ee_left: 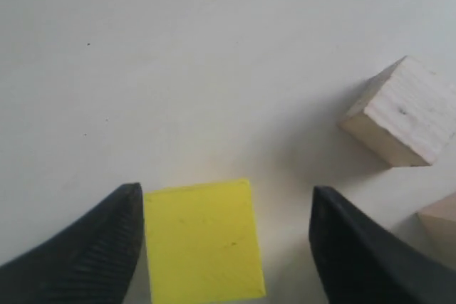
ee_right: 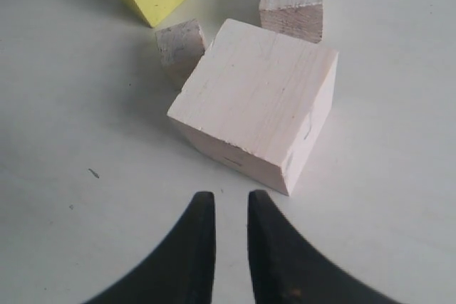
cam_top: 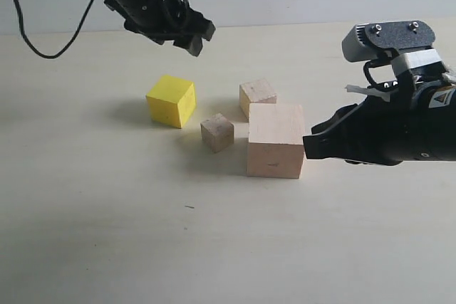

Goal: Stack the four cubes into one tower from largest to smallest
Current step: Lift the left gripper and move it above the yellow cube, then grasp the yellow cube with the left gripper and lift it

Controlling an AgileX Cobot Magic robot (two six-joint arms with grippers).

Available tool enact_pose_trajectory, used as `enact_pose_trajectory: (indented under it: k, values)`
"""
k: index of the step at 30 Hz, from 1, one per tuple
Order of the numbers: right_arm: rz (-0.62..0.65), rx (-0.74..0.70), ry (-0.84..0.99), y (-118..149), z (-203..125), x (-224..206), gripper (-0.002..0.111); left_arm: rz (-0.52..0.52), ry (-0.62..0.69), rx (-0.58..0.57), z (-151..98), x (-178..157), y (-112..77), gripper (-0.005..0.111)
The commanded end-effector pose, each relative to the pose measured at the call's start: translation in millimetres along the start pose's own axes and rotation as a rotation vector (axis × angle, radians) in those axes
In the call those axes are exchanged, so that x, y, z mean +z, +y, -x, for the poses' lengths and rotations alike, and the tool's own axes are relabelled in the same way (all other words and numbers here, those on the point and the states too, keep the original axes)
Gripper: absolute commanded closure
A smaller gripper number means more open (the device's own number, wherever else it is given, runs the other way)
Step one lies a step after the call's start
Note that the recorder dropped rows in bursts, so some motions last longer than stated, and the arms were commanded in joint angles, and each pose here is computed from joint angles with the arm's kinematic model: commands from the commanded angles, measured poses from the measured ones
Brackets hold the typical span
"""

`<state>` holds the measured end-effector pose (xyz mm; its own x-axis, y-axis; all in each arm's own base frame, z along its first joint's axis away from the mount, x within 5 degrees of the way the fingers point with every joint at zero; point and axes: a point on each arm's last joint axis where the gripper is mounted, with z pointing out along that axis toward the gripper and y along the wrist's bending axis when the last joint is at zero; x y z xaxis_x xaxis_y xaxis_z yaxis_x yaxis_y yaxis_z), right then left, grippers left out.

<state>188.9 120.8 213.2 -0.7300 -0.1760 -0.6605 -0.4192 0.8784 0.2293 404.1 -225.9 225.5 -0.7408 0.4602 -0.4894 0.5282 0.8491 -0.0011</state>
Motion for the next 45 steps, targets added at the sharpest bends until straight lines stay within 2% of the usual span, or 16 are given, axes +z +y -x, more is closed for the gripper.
enact_pose_trajectory:
  k: [1,3,5,8,17,27,29,32,37,38,43,45]
  values:
    - [0.001,-0.005,0.0,0.5,0.8,0.3,0.09,0.074,0.02,0.078,1.5,9.5,5.4,0.037]
    - [0.001,-0.005,0.0,0.5,0.8,0.3,0.09,0.092,0.024,0.094,1.0,13.3,7.2,0.029]
    - [0.001,-0.005,0.0,0.5,0.8,0.3,0.09,0.09,0.022,0.061,1.1,13.3,5.9,0.021]
    - [0.001,-0.002,-0.003,0.5,1.1,0.3,0.09,0.09,0.024,-0.056,0.0,16.6,4.9,0.021]
    - [0.001,-0.002,-0.003,0.5,1.1,0.3,0.09,0.088,0.152,-0.063,-19.5,58.1,5.0,0.021]
    - [0.001,-0.001,-0.003,0.5,1.1,0.3,0.09,0.089,0.205,-0.07,-26.3,65.6,4.9,0.022]
    - [0.001,-0.001,-0.003,0.5,1.1,0.3,0.09,0.093,0.212,-0.091,-27.0,65.4,5.1,0.031]
    - [0.001,-0.001,-0.003,0.5,1.1,0.3,0.09,0.096,0.218,-0.09,-26.4,60.7,5.2,0.052]
    - [0.002,-0.001,0.0,0.6,0.8,0.3,0.09,0.11,0.19,-0.072,-19.5,41.5,6.5,0.101]
    - [0.002,-0.001,0.0,0.6,0.8,0.3,0.09,0.114,0.183,-0.067,-17.5,36.2,6.9,0.107]
    - [0.0,-0.012,0.002,0.4,0.7,0.3,0.09,0.127,0.181,-0.059,-9.6,1.8,7.6,0.107]
    - [-0.003,-0.014,-0.007,-0.6,1.6,-1.7,0.09,0.116,0.187,-0.019,-8.5,-12.3,6.7,0.107]
